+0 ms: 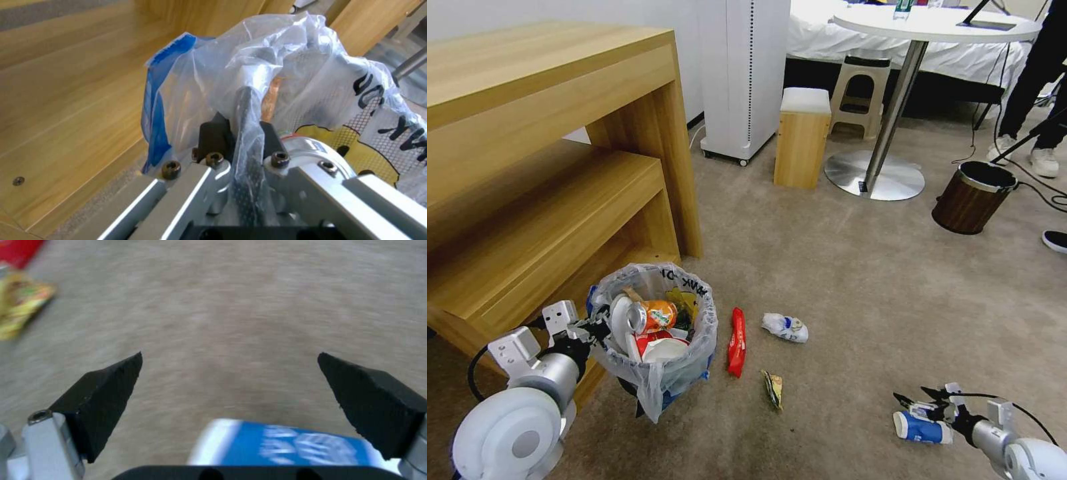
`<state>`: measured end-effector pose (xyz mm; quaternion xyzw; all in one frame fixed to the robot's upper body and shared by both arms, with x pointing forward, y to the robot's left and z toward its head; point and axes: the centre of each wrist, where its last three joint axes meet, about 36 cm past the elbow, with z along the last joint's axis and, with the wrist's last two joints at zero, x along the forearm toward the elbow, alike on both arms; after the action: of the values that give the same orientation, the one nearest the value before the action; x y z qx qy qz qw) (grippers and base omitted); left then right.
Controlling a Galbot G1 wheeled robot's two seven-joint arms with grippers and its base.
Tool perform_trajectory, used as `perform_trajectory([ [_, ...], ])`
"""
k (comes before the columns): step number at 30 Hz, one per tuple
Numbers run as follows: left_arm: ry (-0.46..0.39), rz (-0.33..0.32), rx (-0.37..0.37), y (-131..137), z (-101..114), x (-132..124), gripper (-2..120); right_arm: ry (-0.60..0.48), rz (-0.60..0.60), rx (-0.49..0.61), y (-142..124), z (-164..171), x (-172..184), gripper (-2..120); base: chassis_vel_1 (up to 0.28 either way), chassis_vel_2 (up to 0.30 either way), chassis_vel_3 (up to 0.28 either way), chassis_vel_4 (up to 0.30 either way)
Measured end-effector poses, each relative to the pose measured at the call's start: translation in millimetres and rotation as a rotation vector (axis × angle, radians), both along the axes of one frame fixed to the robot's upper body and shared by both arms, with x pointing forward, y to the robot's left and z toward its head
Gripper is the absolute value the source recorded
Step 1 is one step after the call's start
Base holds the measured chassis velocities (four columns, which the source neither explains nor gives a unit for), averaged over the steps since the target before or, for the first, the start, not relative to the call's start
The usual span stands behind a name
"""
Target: Pick up the trash bin and place the garbage on the floor into it.
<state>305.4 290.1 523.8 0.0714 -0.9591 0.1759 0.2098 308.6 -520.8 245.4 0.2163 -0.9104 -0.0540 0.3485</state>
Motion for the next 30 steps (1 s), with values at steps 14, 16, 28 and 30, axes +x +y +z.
perform_trajectory([
  [14,0.015,-0.009,-0.005,3,-8,10,2,0.049,-0.031,-0.096,34,23,-51,100,0.000,0.000,0.000,0.000],
  [16,0.019,-0.012,-0.009,3,-10,11,2,0.081,-0.147,-0.160,47,28,-57,100,0.000,0.000,0.000,0.000],
  [28,0.006,-0.014,-0.007,6,-5,5,2,0.156,-0.280,-0.273,65,26,-46,100,0.000,0.000,0.000,0.000],
  [30,0.003,-0.014,-0.005,7,-3,4,2,0.160,-0.280,-0.273,68,25,-45,100,0.000,0.000,0.000,0.000],
])
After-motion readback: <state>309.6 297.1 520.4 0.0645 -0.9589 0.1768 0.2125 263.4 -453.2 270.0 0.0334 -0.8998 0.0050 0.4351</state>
